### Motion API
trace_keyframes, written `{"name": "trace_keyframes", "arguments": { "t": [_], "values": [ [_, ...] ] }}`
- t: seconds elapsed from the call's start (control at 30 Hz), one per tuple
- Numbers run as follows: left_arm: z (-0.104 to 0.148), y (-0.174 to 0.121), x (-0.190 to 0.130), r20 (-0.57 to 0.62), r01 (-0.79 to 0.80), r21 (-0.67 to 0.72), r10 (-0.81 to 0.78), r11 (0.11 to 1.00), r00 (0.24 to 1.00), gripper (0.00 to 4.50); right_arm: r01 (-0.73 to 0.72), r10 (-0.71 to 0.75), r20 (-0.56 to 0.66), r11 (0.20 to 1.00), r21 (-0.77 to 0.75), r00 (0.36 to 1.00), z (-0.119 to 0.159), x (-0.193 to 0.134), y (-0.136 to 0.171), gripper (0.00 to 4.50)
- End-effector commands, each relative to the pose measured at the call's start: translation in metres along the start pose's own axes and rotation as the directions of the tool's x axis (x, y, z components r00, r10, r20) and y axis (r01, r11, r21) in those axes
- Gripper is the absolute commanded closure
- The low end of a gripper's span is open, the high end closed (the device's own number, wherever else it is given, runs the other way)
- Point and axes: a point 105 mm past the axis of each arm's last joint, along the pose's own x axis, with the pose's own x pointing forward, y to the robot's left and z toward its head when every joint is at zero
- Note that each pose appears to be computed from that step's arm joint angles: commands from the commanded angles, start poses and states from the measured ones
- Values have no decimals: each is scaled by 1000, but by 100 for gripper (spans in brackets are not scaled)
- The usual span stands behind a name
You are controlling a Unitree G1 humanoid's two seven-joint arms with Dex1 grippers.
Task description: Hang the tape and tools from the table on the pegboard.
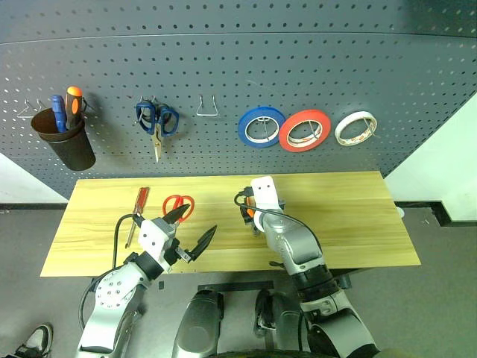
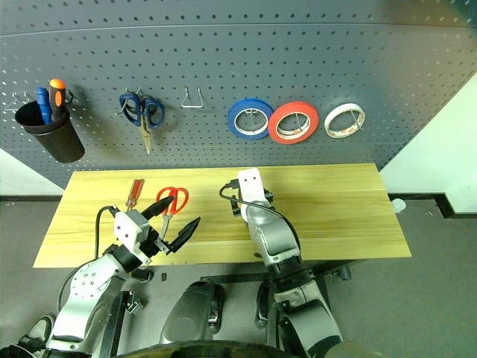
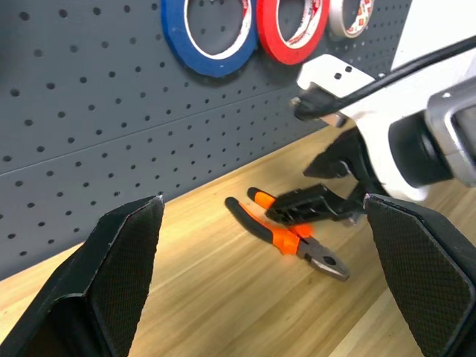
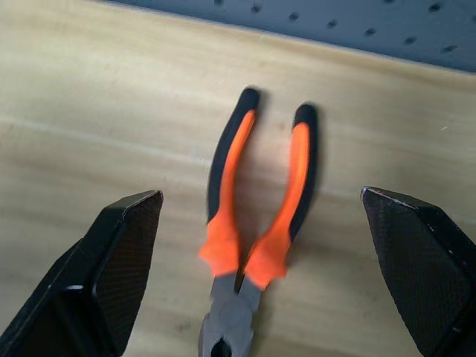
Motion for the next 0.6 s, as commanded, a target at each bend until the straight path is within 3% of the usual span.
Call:
{"name": "trace_keyframes", "arguments": {
  "t": [0.03,0.4,0.6],
  "values": [
    [11,0,0,36,-3,32,2,999,999,0,1,-1,39,1000,10,999,10,1,6,3],
    [15,1,1,46,-7,38,5,999,999,0,-58,58,-2,998,12,998,11,11,26,3],
    [19,-5,-4,51,-19,33,18,999,999,0,-32,32,2,1000,-2,1000,22,23,17,3]
  ]
}}
